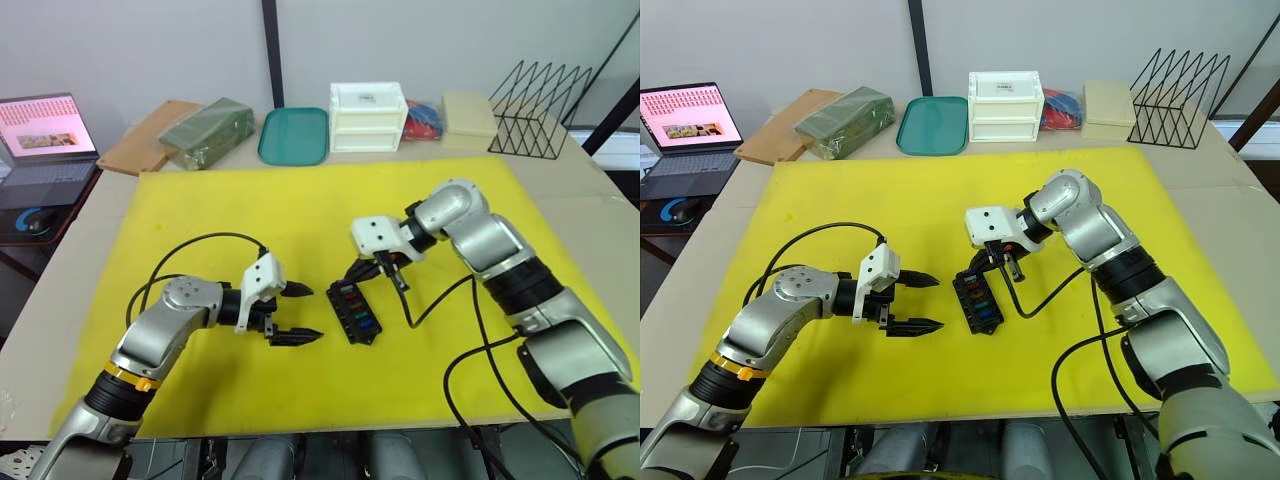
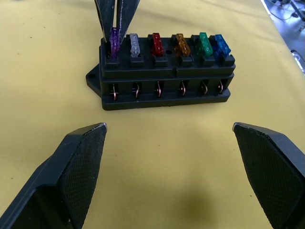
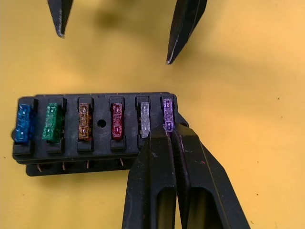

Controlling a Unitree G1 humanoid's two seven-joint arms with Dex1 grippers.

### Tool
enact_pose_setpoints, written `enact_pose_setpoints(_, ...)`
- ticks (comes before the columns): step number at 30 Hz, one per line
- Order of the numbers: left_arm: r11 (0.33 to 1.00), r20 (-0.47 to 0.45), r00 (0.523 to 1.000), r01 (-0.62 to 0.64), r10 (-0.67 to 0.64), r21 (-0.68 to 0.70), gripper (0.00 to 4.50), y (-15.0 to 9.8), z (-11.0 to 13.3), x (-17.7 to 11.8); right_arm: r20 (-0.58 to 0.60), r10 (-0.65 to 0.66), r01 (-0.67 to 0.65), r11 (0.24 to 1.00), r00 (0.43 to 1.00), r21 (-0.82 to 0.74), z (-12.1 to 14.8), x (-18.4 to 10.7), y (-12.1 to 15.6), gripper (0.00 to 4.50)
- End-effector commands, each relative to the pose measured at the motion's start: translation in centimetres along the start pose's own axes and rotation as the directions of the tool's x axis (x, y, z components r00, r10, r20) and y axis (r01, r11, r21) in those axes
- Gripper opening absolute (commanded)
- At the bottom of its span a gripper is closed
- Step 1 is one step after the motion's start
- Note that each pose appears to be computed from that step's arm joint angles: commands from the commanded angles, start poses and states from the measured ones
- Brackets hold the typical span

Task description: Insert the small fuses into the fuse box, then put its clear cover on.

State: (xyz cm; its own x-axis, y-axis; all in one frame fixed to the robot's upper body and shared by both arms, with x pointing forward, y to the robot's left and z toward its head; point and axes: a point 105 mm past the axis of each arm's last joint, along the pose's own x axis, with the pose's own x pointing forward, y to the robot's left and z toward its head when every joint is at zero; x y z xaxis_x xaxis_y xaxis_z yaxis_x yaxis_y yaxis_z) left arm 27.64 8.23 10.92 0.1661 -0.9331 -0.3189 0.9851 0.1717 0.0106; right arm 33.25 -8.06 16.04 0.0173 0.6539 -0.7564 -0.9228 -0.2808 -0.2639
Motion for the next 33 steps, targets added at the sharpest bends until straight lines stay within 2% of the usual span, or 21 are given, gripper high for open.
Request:
enact_pose_setpoints(1, 0.999, 0.014, 1.000, 0.001, -0.001, 0.039, 4.46, -0.2, 0.7, 0.0, -0.042, 0.025, -0.025, 1.000, 0.999, -0.003, -0.4, 0.4, 0.1, 0.00)
enact_pose_setpoints(6, 0.999, 0.013, 1.000, -0.003, 0.002, 0.039, 4.46, -0.1, 0.7, -0.1, -0.024, 0.019, -0.019, 1.000, 1.000, -0.008, 0.1, 0.1, -0.1, 0.00)
enact_pose_setpoints(7, 0.999, 0.013, 1.000, -0.003, 0.002, 0.038, 4.50, -0.1, 0.7, -0.1, -0.018, 0.015, -0.015, 1.000, 1.000, -0.012, 0.3, 0.0, -0.1, 0.49)
enact_pose_setpoints(10, 0.999, 0.013, 1.000, -0.003, 0.003, 0.039, 4.50, -0.2, 0.7, -0.1, 0.017, 0.006, -0.006, 1.000, 1.000, -0.014, 1.1, -0.5, -0.2, 1.31)
enact_pose_setpoints(21, 0.999, 0.016, 1.000, -0.012, 0.012, 0.039, 4.50, -0.1, 0.7, -0.3, 0.073, -0.060, 0.060, 0.998, 0.996, 0.004, 2.5, -2.2, -0.3, 1.31)
enact_pose_setpoints(26, 0.999, 0.014, 1.000, -0.018, 0.017, 0.044, 4.50, 0.3, 0.8, -0.5, 0.150, -0.110, 0.085, 0.982, 0.983, 0.167, 3.0, -2.8, -1.2, 1.31)
enact_pose_setpoints(30, 0.999, 0.011, 1.000, -0.030, 0.030, 0.044, 4.50, 0.8, 0.9, -0.6, 0.110, -0.149, 0.114, 0.954, 0.983, 0.276, 1.7, -3.0, -1.8, 1.31)
enact_pose_setpoints(33, 0.999, 0.012, 0.999, -0.030, 0.030, 0.043, 4.50, 0.8, 1.0, -0.7, 0.130, -0.161, 0.093, 0.902, 0.978, 0.422, 0.8, -2.9, -1.9, 1.31)
